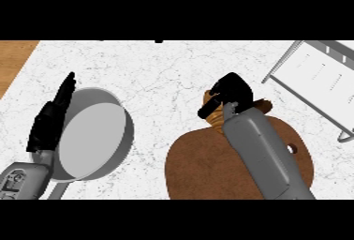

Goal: Pick the croissant from the cutting board and place it in the tiered basket

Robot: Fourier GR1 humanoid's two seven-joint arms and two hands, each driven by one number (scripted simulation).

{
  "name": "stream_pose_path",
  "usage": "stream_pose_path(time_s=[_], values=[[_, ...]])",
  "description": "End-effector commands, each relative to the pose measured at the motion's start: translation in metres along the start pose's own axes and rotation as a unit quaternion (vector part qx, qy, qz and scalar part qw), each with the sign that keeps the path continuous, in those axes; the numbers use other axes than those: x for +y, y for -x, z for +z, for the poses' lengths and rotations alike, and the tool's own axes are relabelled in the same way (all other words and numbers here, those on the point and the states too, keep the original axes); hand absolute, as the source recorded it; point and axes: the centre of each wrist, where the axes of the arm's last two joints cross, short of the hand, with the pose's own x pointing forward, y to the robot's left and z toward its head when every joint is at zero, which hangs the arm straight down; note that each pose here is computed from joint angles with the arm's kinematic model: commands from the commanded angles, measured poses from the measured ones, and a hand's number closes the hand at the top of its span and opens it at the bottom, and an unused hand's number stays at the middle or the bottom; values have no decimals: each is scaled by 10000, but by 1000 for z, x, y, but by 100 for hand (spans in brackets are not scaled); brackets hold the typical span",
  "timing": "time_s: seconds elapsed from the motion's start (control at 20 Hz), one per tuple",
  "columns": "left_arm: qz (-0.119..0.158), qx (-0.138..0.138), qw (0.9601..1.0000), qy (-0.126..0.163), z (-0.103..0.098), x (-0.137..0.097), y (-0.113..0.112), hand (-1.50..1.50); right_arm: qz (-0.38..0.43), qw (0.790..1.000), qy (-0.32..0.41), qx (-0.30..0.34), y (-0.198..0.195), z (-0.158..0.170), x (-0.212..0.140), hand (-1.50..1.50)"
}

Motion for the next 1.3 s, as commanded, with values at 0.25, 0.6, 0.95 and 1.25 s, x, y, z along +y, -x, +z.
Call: stream_pose_path(time_s=[0.25, 0.6, 0.95, 1.25], values=[[-15, -50, 9999, 121, -7, -9, -7, 0, -1396, 9609, 2387, 129, -70, -2, -70, 150], [-63, 36, 9999, 92, -3, -5, 2, 0, -1219, 9027, 4124, -124, -104, 5, -111, 150], [33, 240, 9997, -48, -8, -3, 15, 0, -502, 8811, 4687, 376, -137, 24, -147, 150], [20, 173, 9998, -5, -8, 0, -1, 0, -851, 8955, 4356, 317, -126, 10, -206, 150]])
